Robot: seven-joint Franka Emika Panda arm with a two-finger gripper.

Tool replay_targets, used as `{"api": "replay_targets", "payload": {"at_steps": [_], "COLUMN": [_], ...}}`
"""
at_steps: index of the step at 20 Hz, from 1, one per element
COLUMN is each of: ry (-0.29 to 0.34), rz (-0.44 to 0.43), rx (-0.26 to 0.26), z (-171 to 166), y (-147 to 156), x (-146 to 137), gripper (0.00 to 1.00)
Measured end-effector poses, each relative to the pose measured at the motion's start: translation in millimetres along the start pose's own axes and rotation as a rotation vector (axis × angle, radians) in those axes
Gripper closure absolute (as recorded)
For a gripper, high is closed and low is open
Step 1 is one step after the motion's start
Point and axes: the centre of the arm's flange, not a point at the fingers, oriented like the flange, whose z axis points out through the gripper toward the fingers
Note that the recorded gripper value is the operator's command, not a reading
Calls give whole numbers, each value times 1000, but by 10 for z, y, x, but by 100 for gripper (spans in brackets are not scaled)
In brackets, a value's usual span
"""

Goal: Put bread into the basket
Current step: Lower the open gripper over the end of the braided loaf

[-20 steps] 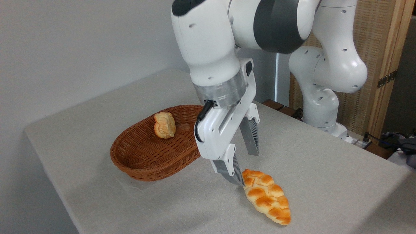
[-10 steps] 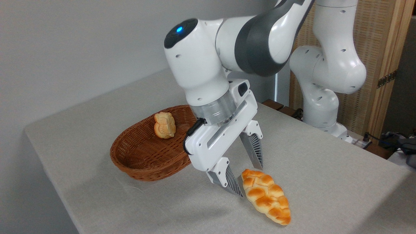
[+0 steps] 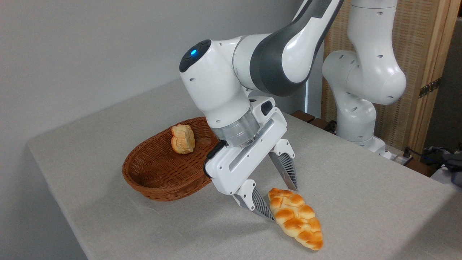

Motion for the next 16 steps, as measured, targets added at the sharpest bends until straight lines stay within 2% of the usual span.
{"api": "replay_targets", "payload": {"at_steps": [13,14,15,16], "ry": [-19,-19,-19,-18], "rz": [19,19,19,20], "rx": [-22,-23,-23,-24], "z": [66,75,80,83], "y": [-53,-60,-63,-65], "x": [13,12,12,12], "gripper": [0,1,7,16]}}
